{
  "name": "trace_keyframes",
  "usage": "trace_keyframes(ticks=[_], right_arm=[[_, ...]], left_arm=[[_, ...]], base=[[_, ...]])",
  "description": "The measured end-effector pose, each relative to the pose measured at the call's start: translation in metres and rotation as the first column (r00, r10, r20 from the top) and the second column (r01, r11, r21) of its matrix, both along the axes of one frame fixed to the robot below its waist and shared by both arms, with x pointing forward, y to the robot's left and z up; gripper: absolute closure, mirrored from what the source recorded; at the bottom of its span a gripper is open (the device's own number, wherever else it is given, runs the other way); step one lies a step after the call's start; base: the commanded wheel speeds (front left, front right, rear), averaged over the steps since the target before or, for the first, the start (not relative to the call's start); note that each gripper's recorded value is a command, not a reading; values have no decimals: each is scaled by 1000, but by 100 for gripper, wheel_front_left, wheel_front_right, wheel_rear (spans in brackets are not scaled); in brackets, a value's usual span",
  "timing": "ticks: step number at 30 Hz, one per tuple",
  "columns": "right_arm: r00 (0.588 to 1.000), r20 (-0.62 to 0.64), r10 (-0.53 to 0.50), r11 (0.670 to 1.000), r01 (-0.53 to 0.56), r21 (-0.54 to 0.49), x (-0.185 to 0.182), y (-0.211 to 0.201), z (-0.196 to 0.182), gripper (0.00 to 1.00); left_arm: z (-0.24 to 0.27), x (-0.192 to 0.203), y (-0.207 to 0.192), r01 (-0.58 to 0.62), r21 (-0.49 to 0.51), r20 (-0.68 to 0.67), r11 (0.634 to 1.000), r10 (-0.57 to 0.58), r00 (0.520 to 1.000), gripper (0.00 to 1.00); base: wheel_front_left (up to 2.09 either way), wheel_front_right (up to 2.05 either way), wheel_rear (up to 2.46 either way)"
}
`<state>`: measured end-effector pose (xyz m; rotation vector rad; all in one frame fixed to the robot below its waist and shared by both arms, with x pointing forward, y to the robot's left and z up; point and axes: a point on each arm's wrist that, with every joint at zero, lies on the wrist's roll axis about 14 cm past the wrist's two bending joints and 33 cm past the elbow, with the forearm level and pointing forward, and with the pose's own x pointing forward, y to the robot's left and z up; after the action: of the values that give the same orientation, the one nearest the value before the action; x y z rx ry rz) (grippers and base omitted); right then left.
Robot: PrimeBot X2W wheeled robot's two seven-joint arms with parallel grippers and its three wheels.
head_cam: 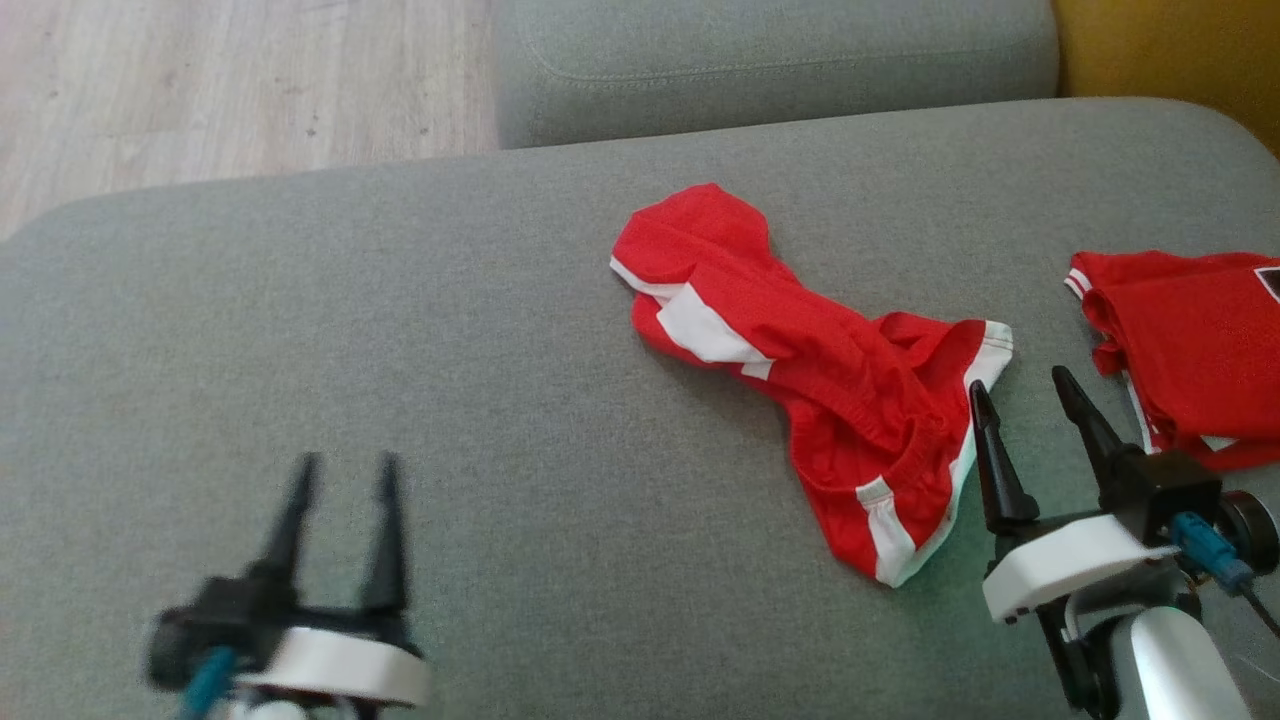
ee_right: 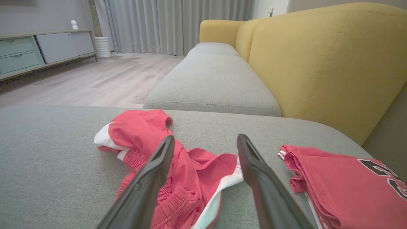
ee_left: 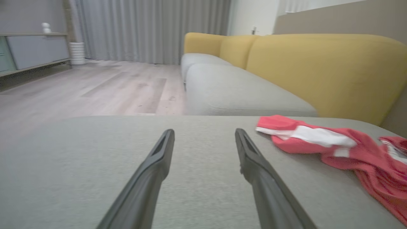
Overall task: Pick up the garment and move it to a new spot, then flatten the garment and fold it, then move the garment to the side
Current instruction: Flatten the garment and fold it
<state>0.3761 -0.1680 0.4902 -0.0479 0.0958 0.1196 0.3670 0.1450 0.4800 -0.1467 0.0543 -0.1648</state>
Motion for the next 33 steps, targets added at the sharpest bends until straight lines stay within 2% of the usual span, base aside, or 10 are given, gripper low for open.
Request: trace_keyframes(ticks=[2, 4, 7, 10, 17, 18, 21, 24, 30, 33], right_arm=[[1000, -6, 0, 1000, 0, 7, -1, 1, 1, 0], [1000, -10, 0, 1000, 0, 15, -1, 1, 1, 0], [1000, -11, -7, 1000, 7, 24, -2, 0, 1, 0], [1000, -18, -18, 1000, 19, 24, -3, -3, -2, 0], [996, -44, -81, 996, 82, 29, -7, -21, -10, 0], [996, -44, -81, 996, 82, 29, -7, -21, -10, 0], [992, -55, -112, 993, 114, 33, -8, -30, -14, 0], [990, -52, -134, 990, 135, 31, -6, -37, -16, 0], [984, -69, -166, 985, 169, 41, -8, -47, -23, 0], [983, -66, -169, 984, 173, 53, -7, -47, -24, 0]], left_arm=[[-5, -3, -29, 103, -12, -28, 995, -103, 994, 0], [-6, -5, -72, 252, -34, -43, 967, -254, 966, 0], [3, -7, -144, 471, -71, -43, 879, -475, 879, 0], [-1, -11, -196, 611, -59, -90, 789, -614, 784, 0], [-43, -18, -241, 744, -69, -255, 665, -732, 631, 0], [-43, -18, -241, 744, -69, -255, 665, -732, 631, 0], [-46, -23, -264, 805, -67, -266, 590, -788, 555, 0], [-46, -22, -280, 844, -62, -252, 533, -827, 503, 0], [-58, -27, -295, 874, -102, -291, 475, -854, 431, 0], [-71, -41, -297, 881, -153, -346, 449, -859, 377, 0]], base=[[0, 0, 0], [0, 0, 0], [0, 0, 0], [0, 0, 0], [0, 0, 0], [0, 0, 0], [0, 0, 0], [0, 0, 0], [0, 0, 0], [0, 0, 0]])
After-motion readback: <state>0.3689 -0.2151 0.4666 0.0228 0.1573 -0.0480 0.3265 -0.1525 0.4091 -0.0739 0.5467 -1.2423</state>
